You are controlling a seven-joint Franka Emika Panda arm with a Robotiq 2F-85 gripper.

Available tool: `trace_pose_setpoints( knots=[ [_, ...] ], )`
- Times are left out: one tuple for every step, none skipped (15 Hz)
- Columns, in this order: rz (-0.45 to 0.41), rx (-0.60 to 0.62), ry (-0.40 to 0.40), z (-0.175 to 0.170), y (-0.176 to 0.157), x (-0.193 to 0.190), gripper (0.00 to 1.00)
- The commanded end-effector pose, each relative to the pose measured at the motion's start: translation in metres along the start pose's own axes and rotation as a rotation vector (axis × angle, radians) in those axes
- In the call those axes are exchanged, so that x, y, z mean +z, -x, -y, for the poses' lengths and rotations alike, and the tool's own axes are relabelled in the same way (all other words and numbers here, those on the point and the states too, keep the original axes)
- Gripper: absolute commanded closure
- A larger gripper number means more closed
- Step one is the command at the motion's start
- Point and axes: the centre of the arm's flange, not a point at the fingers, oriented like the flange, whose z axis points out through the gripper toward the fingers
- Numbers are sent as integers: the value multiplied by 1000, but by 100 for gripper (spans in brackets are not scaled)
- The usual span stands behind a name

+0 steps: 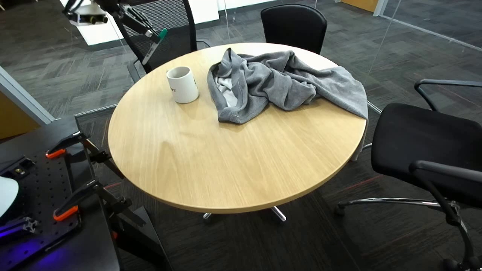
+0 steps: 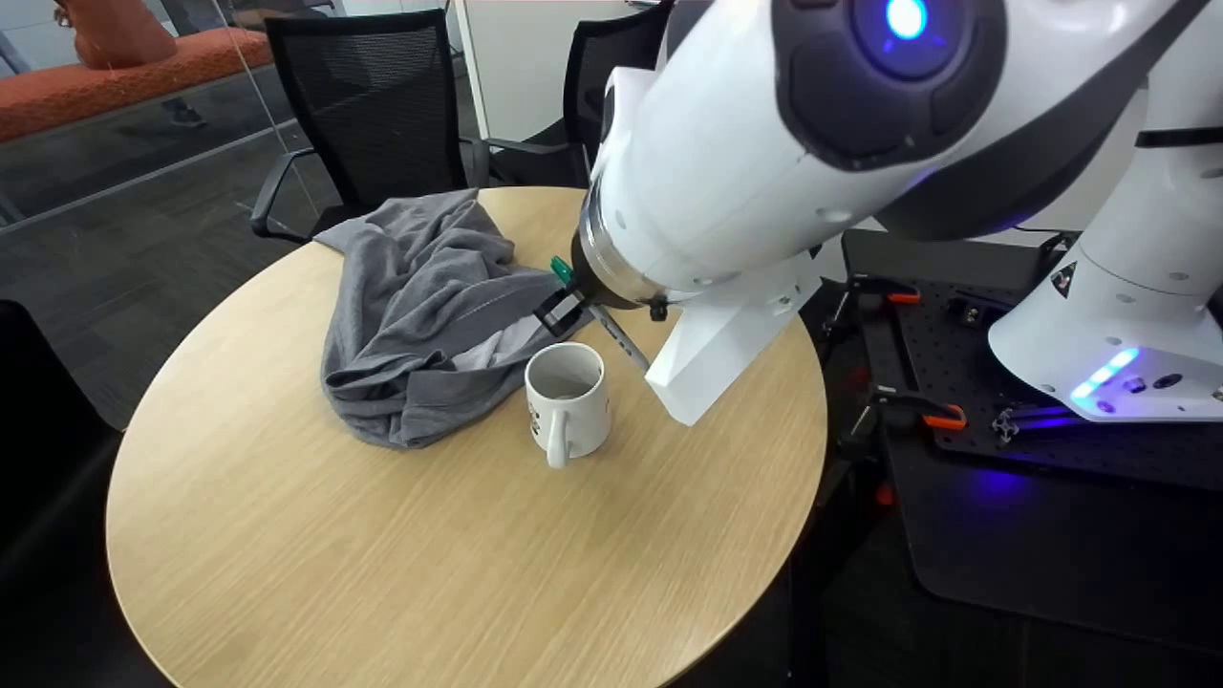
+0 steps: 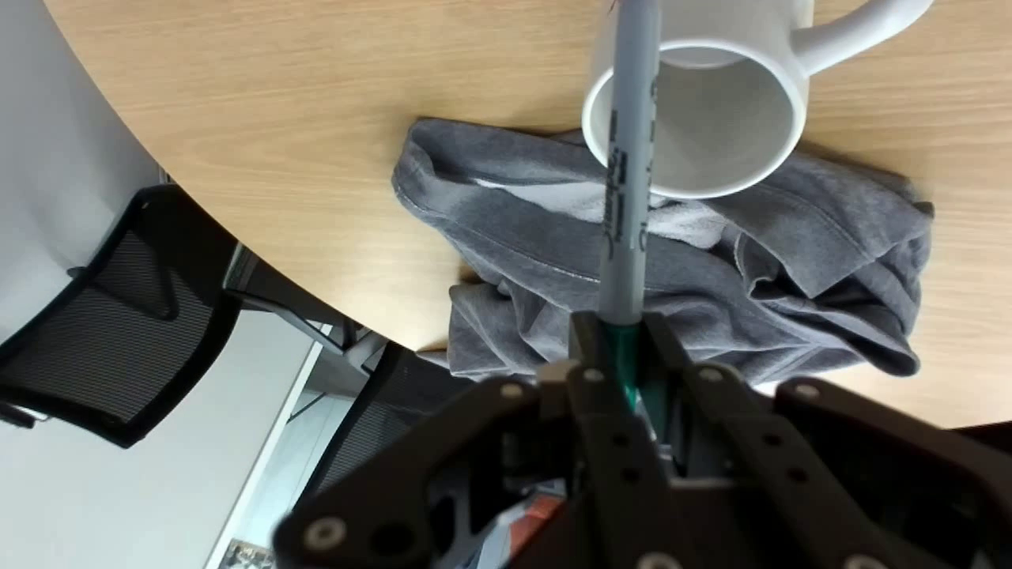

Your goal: Put the green pen inside the white mug

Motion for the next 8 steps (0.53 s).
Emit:
trace_pose_setpoints(
  knots=[
    [-78,62,48,17,8,7,96],
    [-89,76,53,20,10,9,96],
    [-105,91,59,22,12,11,96],
    [-123,105,63,25,14,12,96],
    [-140,120,66,26,15,13,96],
    [-159,132,68,28,15,14,96],
    [-178,149,75,29,16,16,96],
    [-196,161,76,30,16,17,96]
  ],
)
